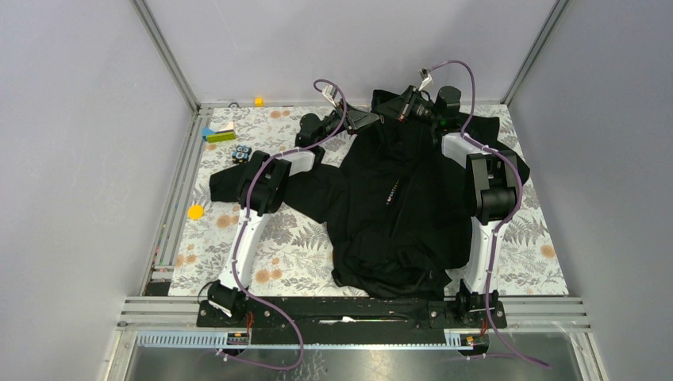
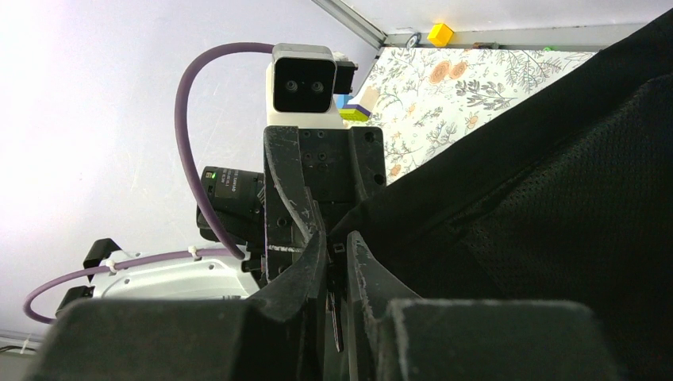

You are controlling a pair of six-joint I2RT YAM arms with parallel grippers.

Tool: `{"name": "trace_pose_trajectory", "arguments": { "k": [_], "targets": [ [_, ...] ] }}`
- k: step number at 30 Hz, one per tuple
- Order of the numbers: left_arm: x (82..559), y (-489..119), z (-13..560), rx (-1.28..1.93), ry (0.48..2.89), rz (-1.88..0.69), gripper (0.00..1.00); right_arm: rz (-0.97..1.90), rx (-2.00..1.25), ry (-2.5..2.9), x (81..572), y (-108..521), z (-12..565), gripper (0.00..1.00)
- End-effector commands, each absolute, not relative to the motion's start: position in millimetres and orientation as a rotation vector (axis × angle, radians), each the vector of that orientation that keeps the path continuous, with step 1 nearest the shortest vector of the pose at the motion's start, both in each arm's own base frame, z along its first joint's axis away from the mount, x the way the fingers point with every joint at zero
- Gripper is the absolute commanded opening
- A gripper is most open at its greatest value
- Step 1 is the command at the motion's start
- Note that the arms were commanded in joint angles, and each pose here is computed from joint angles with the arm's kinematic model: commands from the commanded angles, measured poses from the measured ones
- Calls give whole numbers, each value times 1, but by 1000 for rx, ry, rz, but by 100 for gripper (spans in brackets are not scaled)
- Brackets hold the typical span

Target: Zip up the jacket

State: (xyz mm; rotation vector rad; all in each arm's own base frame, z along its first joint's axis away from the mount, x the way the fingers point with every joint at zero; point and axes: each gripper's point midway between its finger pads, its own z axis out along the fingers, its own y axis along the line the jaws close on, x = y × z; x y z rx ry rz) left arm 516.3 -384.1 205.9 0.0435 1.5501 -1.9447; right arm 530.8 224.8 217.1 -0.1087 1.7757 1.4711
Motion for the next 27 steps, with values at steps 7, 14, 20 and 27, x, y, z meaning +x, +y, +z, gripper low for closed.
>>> {"name": "trace_pose_trajectory", "arguments": {
  "k": [7,14,20,27],
  "targets": [
    [516,-388,218,90,1474,-1956,35,1487,-237,1655,518,234,270,0],
    [517,-389,218,92,1477,-1952,2,1473,-222,1670,520,234,269,9],
    [526,-386,202,27,1536,-1940,0,1194,-106,1865,540,208,251,60],
    [535,-384,182,-69,1566,-2026,0,799,121,1970,556,135,243,80]
  ]
}}
